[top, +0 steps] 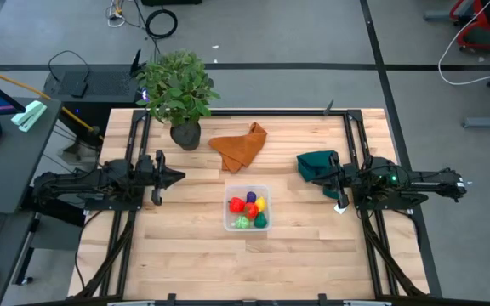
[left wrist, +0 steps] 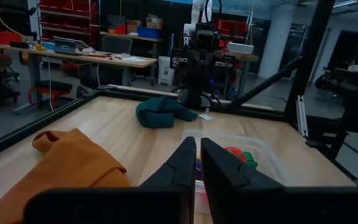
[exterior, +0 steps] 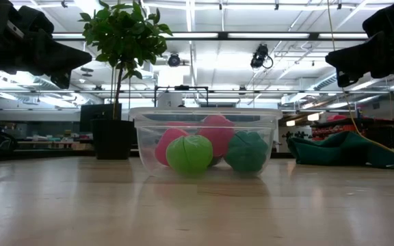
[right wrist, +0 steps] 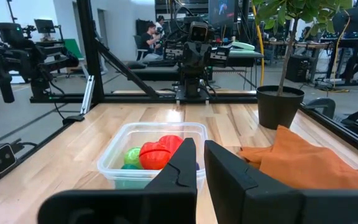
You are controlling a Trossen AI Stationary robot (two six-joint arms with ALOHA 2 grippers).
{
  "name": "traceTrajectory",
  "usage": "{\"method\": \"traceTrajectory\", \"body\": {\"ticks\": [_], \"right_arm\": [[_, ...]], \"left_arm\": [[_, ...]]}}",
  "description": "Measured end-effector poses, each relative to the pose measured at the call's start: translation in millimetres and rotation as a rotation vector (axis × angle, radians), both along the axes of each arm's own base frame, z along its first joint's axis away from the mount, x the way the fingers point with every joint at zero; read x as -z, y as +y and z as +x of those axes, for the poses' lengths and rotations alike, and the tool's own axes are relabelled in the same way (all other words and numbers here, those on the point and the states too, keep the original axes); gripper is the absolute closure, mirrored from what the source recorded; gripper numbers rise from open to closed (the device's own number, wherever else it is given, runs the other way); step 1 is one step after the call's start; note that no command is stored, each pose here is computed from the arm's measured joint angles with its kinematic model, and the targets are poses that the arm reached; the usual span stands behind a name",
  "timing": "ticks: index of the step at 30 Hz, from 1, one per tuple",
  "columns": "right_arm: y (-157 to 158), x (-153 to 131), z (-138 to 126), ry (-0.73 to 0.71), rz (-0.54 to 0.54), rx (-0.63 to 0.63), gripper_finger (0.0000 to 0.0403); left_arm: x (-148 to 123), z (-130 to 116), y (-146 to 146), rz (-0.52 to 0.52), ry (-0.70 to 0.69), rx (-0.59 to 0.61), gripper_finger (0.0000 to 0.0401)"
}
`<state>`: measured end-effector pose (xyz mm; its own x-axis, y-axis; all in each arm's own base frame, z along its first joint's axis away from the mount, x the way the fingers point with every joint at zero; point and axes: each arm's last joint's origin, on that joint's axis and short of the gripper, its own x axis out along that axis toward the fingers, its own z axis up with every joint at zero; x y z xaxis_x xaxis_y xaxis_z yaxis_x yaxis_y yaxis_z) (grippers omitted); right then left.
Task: Pick and placing Produce into tupperware
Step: Return to Home Position
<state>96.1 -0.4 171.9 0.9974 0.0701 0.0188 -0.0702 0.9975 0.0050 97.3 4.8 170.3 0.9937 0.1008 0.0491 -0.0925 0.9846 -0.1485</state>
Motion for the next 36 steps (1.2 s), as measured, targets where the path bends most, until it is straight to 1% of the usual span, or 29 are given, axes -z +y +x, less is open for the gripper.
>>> {"method": "traceTrajectory", "body": {"ticks": [6,17,29,36], "right_arm": [[0.0,0.0,0.0,0.0,0.0,0.0,0.0402],[0.0,0.0,0.0,0.0,0.0,0.0,0.0402],[0.0,-0.1,0.0,0.0,0.0,0.0,0.0402],[0.0,-0.1,0.0,0.0,0.0,0.0,0.0402]], "left_arm": [[0.0,0.0,0.0,0.0,0.0,0.0,0.0365],[0.0,0.0,0.0,0.0,0.0,0.0,0.038],[0.0,0.0,0.0,0.0,0.0,0.0,0.0365],[0.0,0.0,0.0,0.0,0.0,0.0,0.0374]]}}
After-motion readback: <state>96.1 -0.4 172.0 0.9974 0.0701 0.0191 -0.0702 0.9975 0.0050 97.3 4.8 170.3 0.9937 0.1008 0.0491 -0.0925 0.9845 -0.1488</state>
